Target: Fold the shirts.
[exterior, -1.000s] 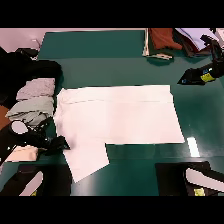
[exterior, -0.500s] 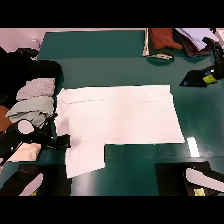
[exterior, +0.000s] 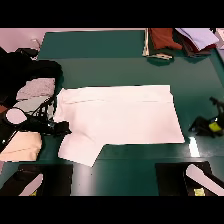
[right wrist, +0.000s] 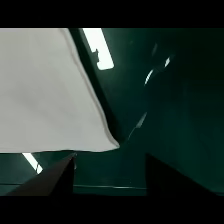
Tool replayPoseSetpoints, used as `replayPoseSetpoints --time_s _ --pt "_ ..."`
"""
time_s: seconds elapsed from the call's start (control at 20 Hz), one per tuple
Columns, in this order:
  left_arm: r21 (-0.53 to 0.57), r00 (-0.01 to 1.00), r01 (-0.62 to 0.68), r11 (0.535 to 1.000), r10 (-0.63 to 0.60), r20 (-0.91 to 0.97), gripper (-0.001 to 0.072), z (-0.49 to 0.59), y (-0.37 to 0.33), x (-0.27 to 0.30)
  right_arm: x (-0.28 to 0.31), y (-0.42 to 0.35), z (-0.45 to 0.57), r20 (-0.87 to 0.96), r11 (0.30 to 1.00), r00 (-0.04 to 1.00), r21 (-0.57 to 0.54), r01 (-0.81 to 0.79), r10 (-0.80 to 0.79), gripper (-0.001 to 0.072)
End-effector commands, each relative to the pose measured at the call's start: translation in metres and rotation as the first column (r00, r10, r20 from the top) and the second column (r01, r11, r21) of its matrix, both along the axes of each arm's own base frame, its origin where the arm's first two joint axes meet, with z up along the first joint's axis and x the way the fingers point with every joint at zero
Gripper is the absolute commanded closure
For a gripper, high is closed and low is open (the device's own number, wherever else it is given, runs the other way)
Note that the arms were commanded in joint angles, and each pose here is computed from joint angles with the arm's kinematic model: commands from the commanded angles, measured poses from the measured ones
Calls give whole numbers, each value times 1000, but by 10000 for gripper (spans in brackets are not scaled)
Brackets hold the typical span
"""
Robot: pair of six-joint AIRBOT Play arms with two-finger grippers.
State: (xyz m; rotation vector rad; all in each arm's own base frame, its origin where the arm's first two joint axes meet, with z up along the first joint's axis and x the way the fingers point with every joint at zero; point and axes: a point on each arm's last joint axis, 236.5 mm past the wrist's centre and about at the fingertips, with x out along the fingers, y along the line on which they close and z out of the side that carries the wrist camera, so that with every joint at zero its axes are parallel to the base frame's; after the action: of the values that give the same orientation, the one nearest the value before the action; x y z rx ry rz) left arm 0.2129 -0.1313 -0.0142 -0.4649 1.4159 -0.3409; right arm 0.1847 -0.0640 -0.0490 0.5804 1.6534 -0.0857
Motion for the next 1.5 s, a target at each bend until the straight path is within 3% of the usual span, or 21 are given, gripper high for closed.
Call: replayPoseSetpoints --time_s 0.0,0.3,0.45,0.55,0.8,1.0,1.45 --pt "-6 999 -2 1000 2 32 685 5 -1 7 -27 20 -37 -29 994 997 81 67 -65 264" --pt "-5 999 -3 1000 3 34 684 5 -1 8 -6 57 -42 36 992 999 119 -31 27 291" --pt "10 1000 26 1000 -26 9 685 3 1 -1 -4 68 -38 45 987 993 110 -113 109 625" --pt "15 998 59 998 -59 -11 685 3 2 -8 6 67 -23 95 984 983 78 -162 154 697" --pt "44 981 28 999 -36 188 685 47 6 40 50 50 43 293 982 937 -55 -182 190 699" --pt "96 911 -144 985 94 402 686 77 34 104 93 31 72 358 980 913 -99 -171 195 698" --pt "119 885 -244 963 170 433 685 45 49 212 230 38 56 417 974 881 -123 -189 223 699"
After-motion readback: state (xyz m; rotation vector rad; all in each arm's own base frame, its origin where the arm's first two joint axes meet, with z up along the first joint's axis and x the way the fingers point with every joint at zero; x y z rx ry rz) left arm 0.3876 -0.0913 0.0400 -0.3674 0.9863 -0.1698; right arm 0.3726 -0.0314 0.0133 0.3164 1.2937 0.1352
